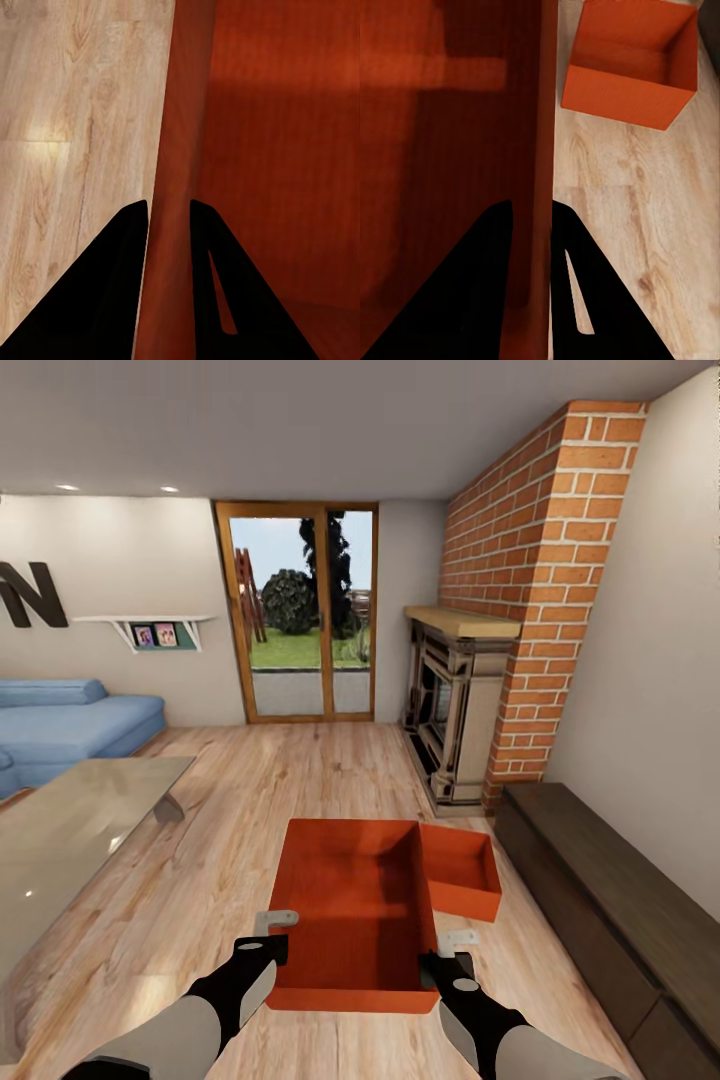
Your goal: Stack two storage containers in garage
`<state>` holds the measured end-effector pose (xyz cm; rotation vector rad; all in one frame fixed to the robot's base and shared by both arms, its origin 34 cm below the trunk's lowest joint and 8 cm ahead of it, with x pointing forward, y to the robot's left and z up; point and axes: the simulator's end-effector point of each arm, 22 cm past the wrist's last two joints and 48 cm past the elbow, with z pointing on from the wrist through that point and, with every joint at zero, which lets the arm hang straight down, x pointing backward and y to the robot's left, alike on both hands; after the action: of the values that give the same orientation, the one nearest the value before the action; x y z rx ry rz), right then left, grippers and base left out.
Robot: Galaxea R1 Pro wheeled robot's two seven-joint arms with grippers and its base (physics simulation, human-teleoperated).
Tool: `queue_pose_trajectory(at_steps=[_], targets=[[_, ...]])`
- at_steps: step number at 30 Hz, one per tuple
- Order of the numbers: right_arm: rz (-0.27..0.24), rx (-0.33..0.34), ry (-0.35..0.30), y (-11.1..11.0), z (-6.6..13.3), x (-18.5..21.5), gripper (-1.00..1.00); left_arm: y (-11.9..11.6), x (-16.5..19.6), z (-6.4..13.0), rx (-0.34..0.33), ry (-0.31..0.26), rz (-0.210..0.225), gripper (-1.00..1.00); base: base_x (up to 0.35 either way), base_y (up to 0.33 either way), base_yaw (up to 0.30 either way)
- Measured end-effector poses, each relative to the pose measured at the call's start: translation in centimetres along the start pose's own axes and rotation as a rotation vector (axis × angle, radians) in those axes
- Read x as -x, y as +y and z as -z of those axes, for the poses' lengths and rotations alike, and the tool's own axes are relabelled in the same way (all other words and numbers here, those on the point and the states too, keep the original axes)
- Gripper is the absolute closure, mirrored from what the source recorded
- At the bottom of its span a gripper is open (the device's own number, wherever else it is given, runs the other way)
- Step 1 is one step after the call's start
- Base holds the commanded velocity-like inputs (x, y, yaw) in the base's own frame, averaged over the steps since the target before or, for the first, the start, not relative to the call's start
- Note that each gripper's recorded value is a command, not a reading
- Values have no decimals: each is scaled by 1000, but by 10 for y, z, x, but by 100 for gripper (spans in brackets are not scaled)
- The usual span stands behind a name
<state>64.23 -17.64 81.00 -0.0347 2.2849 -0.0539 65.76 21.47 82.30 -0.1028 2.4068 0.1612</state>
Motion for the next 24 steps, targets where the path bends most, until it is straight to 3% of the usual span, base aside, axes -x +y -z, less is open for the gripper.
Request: queue_pose_trajectory(at_steps=[24], targets=[[-1,-1,-35,-1,8,18,100,1,17,11,-1,-35,5,100,0,0,0]])
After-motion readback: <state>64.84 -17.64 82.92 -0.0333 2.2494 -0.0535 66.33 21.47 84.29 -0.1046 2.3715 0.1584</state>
